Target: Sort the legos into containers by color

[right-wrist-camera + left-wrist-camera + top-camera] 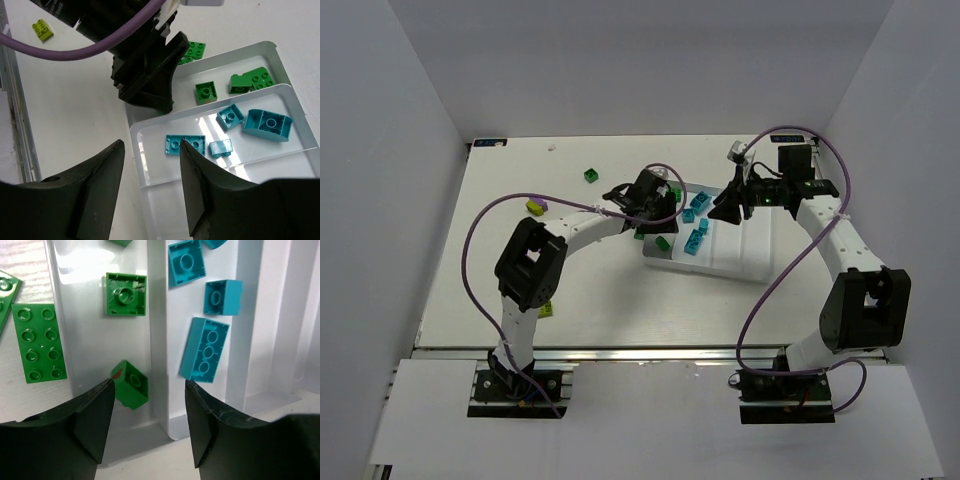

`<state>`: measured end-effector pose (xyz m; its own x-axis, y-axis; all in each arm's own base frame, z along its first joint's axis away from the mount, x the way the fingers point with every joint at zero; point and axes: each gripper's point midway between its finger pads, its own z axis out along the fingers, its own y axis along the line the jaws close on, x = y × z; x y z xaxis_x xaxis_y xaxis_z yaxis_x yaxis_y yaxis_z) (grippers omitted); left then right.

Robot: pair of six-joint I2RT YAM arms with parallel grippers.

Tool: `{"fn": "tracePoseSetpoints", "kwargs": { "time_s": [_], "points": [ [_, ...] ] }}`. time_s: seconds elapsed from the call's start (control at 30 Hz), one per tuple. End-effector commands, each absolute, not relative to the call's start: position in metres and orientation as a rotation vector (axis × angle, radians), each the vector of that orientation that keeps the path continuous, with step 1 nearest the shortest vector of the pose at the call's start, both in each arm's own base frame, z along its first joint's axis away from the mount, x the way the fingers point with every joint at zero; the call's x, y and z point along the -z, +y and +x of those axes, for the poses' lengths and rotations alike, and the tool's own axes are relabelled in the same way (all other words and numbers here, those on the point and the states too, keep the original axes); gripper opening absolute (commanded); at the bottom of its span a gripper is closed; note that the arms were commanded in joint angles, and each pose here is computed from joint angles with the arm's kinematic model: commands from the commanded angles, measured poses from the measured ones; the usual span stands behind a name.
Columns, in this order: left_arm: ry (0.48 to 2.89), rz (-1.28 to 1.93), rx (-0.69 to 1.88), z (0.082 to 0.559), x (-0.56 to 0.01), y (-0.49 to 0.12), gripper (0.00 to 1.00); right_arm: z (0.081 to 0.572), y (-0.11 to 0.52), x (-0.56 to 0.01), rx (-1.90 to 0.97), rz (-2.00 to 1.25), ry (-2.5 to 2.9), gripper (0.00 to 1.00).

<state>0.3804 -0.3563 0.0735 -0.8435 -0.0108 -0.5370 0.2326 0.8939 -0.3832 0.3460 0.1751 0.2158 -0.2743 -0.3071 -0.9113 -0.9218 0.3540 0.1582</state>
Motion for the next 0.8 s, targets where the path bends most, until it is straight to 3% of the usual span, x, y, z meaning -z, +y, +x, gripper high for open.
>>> {"fn": "tracePoseSetpoints", "kwargs": {
  "time_s": [0.0,0.07,0.17,0.2,0.27,0.43,0.77],
  "points": [
    [2.420,0.149,0.590,0.393,-0.113,-0.357,0.68,0.339,0.177,-0.227,-0.929,-1.103,1.725,0.54],
    [2.405,0.143,0.576,0.392,-0.119,-0.352,0.63,0.337,0.176,-0.227,-0.926,-1.109,1.722,0.54],
    [2.350,0.113,0.522,0.393,-0.138,-0.335,0.40,0.334,0.174,-0.226,-0.916,-1.123,1.720,0.52],
    [2.349,0.107,0.503,0.387,-0.138,-0.326,0.28,0.332,0.174,-0.224,-0.918,-1.128,1.720,0.51],
    [2.345,0.089,0.459,0.386,-0.136,-0.311,0.23,0.329,0.174,-0.221,-0.922,-1.138,1.722,0.51],
    [2.371,0.040,0.371,0.377,-0.119,-0.273,0.24,0.325,0.174,-0.217,-0.931,-1.138,1.732,0.50],
    [2.435,0.092,0.186,0.398,-0.071,-0.260,0.31,0.322,0.175,-0.220,-0.950,-1.132,1.741,0.50]
  ]
}}
